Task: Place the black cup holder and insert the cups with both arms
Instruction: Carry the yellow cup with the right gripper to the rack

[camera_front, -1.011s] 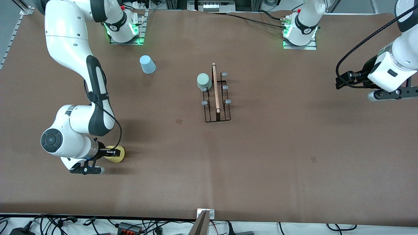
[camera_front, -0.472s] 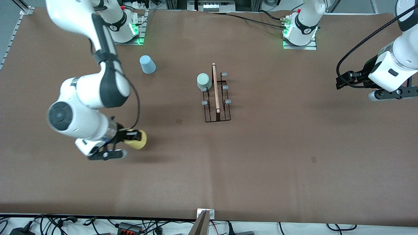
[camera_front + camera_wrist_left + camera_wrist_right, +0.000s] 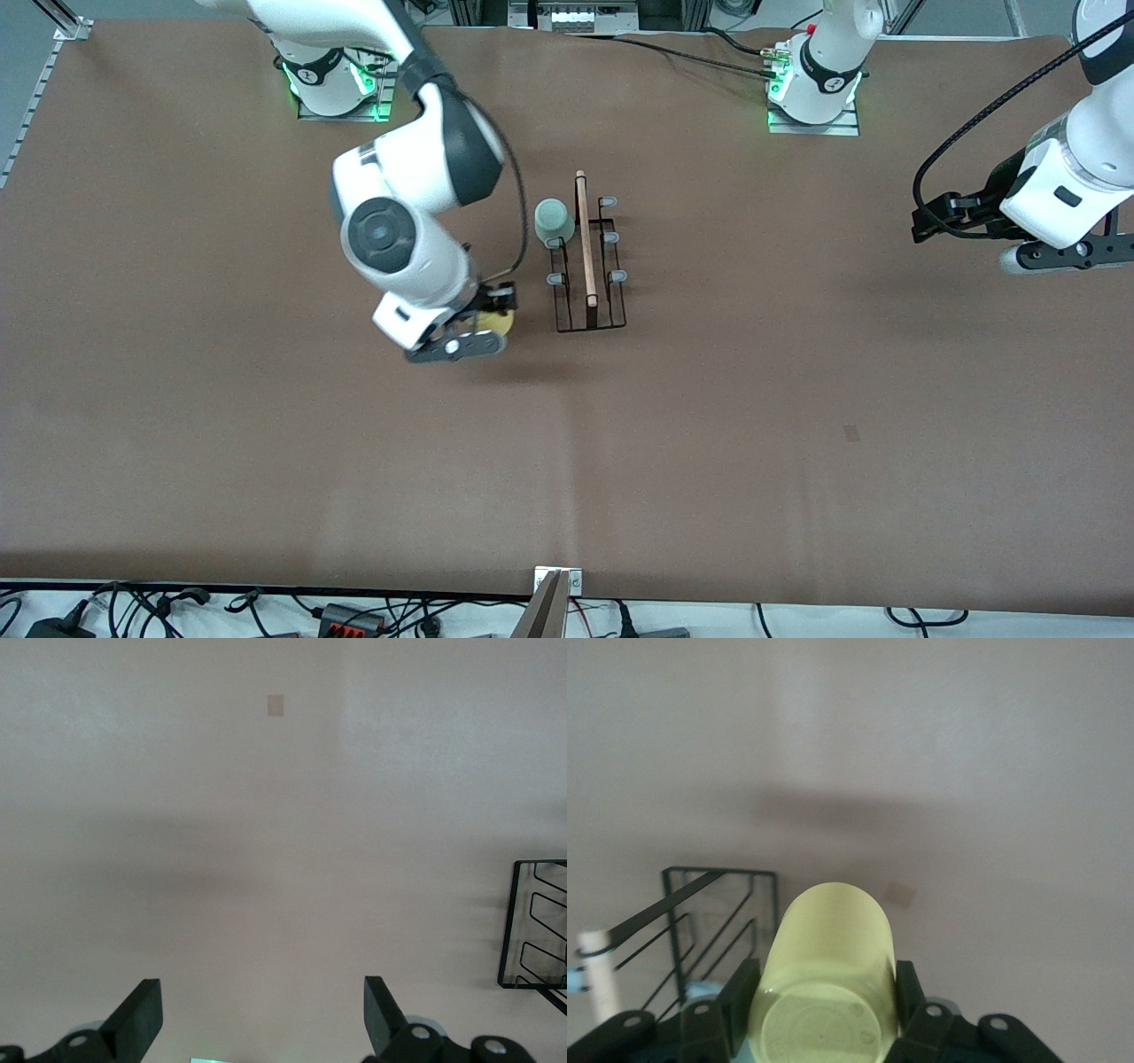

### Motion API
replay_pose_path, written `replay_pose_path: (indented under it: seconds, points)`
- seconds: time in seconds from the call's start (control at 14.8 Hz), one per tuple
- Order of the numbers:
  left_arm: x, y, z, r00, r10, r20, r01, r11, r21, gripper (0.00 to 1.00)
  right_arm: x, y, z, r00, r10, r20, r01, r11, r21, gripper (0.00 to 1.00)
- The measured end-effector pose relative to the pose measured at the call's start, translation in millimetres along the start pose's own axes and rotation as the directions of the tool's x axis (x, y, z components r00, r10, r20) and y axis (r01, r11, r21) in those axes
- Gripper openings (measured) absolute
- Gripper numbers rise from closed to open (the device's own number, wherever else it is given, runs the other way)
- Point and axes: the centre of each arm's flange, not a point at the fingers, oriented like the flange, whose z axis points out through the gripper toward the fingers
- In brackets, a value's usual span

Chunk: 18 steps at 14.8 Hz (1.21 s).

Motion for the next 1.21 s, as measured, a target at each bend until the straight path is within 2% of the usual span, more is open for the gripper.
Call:
replay_pose_path:
  seconds: [0.34, 1.21]
  points:
    - [0.0, -0.1, -0.2, 1.0, 0.0, -0.001, 0.0, 1.0, 0.0, 1.0, -26.8, -53.1, 1.1, 0.998, 0.064, -0.018, -0.064, 0.998, 0.005, 0.66]
    - [0.0, -0.1, -0.5, 1.0, 0.0, -0.001, 0.0, 1.0, 0.0, 1.0, -34.9, -79.5, 40.8, 0.999, 0.047, -0.019, -0.047, 0.999, -0.018, 0.66]
